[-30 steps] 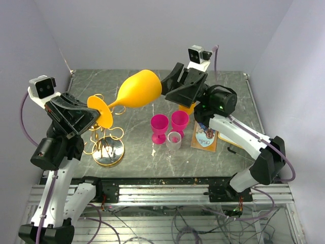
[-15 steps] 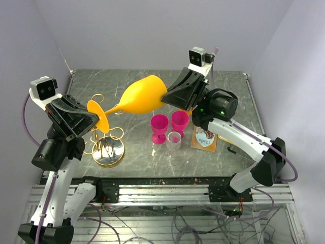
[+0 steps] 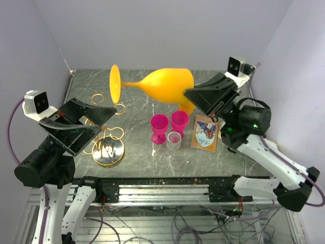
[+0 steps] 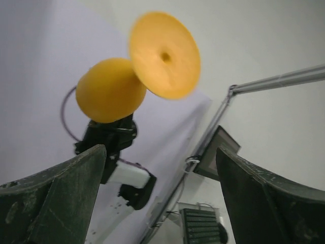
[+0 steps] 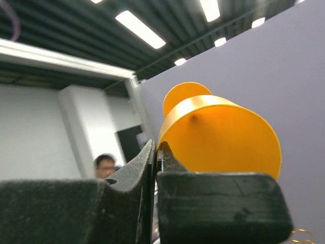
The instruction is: Take the wine glass off the wine glass rack
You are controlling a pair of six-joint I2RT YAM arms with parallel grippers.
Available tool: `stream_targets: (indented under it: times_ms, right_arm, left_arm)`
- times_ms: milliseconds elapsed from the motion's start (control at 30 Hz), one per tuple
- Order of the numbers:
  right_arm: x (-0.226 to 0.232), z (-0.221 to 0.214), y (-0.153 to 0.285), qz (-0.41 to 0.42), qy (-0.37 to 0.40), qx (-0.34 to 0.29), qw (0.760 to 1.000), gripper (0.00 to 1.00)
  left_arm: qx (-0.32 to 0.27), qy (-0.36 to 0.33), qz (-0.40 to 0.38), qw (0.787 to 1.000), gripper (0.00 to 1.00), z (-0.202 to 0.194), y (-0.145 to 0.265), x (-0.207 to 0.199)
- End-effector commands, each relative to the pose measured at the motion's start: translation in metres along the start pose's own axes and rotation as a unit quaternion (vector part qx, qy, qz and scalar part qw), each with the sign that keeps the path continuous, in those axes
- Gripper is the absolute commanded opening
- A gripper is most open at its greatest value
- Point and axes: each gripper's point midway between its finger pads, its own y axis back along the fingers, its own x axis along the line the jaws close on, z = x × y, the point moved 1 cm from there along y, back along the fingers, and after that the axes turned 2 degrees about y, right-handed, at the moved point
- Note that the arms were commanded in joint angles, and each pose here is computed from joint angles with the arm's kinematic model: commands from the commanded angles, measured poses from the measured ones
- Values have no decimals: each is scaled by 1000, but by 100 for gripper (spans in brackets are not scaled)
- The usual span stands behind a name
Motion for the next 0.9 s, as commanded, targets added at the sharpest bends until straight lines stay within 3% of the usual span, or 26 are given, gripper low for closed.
stream_targets:
  times_ms: [0,133,267,433,700,867]
  right_arm:
    - [-75,14,26,-232,74,-38,969,0]
    - [-130,15,70,-411,113,-18,905,0]
    - [-176,-3,96,-500,158,72,848,0]
    - [-226,-26,115,-548,204,210,784,0]
    - [-288,-38,181,-639,271,334,638,0]
    - [-312,-51,208,-652,271,391,591,0]
  left_arm:
    - [-15,-45,123,991,100,2,9,38]
    - [-27,-92,173,980,100,8,14,39]
    - [-28,-129,205,970,100,12,16,37]
    - [-22,-169,243,955,100,17,19,38]
    - [-17,-198,272,942,100,20,26,38]
    - [-14,-204,283,937,99,20,29,43]
